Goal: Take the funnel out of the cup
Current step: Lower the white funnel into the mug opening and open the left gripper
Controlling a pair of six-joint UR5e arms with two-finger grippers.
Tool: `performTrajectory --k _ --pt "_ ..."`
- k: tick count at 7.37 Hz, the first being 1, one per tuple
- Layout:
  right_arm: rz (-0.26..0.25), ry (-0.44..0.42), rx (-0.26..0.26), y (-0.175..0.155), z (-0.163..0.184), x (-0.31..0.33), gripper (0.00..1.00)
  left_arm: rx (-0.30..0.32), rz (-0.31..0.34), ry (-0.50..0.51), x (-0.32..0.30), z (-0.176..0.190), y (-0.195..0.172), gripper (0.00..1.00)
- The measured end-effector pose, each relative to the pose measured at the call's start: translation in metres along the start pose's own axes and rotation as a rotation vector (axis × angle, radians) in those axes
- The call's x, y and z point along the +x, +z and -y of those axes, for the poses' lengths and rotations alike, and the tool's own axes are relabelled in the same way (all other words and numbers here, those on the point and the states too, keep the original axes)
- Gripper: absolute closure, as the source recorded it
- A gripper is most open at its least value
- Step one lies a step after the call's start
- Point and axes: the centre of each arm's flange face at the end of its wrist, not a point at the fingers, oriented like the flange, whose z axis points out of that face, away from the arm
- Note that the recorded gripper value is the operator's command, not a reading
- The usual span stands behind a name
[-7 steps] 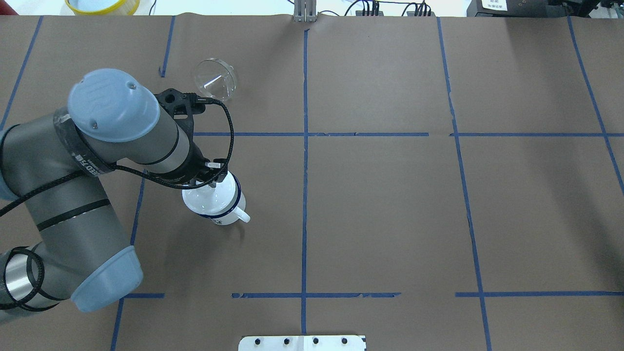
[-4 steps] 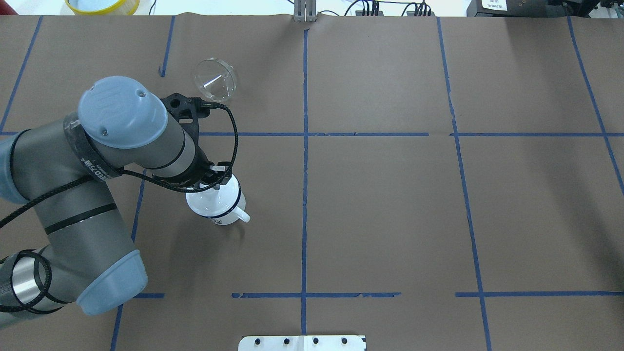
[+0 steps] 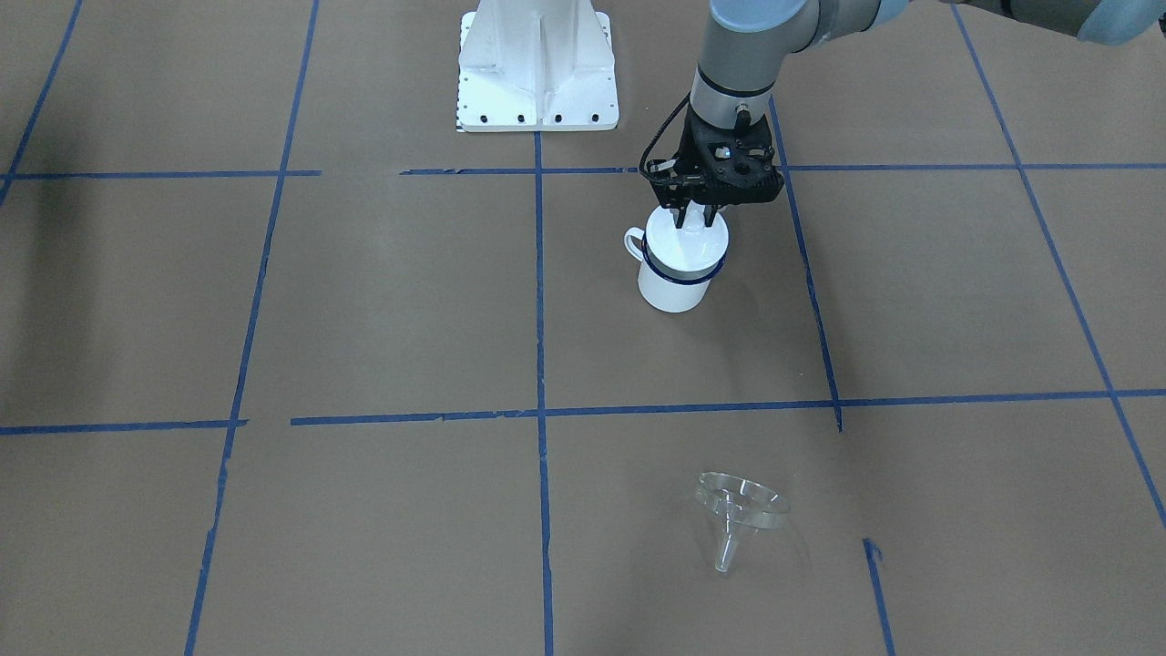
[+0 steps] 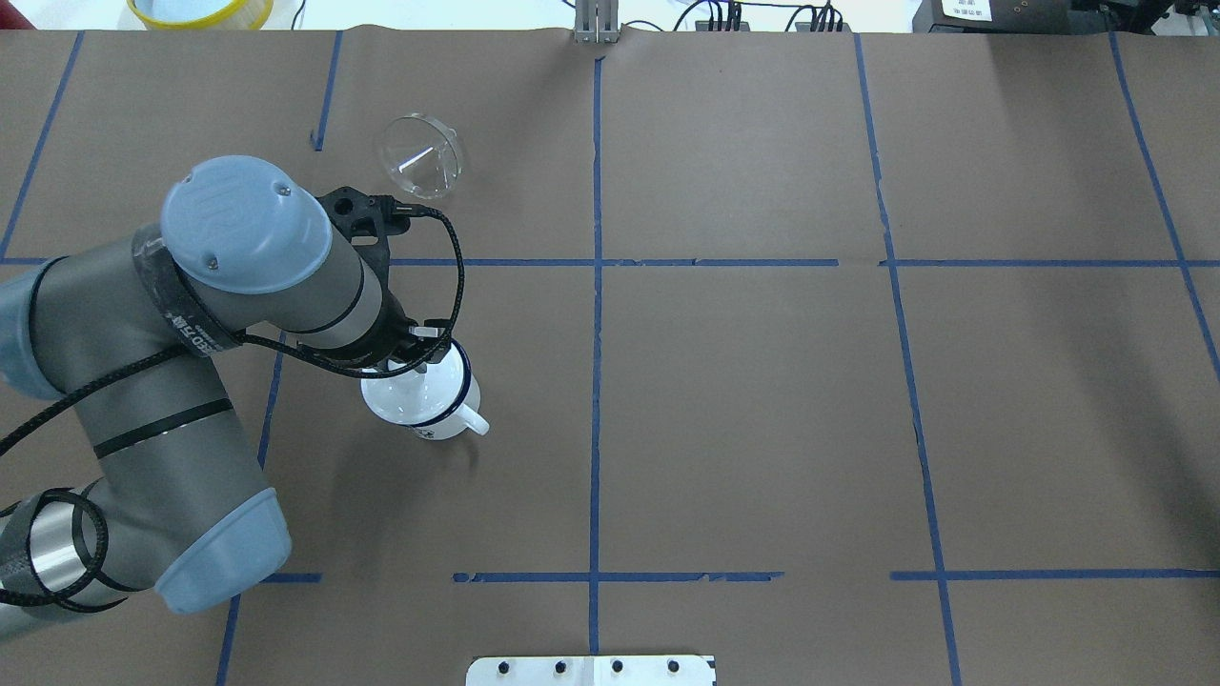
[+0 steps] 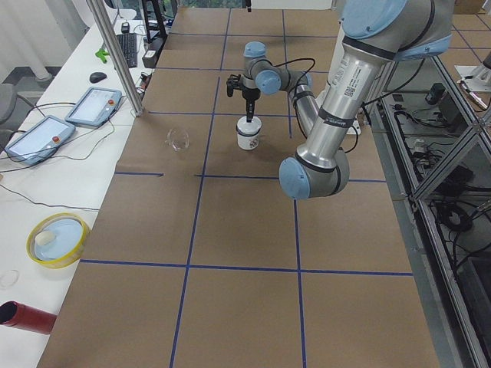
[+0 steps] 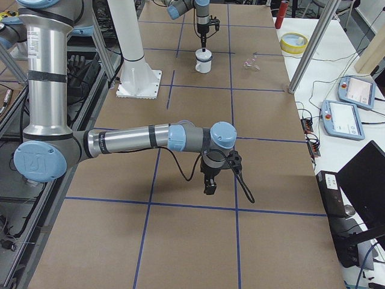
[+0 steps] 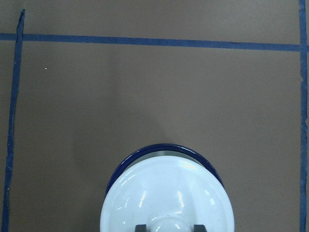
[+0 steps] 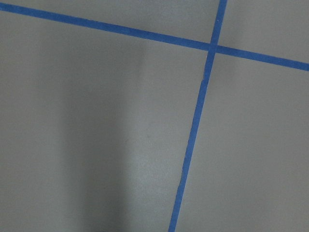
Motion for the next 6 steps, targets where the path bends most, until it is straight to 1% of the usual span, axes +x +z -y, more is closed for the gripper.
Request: performTrajectory --k 6 --pt "0.000 0.000 0.000 0.0001 0.0000 0.0001 0.00 0.006 -0.011 0.001 0.0004 0.0045 0.0112 1.00"
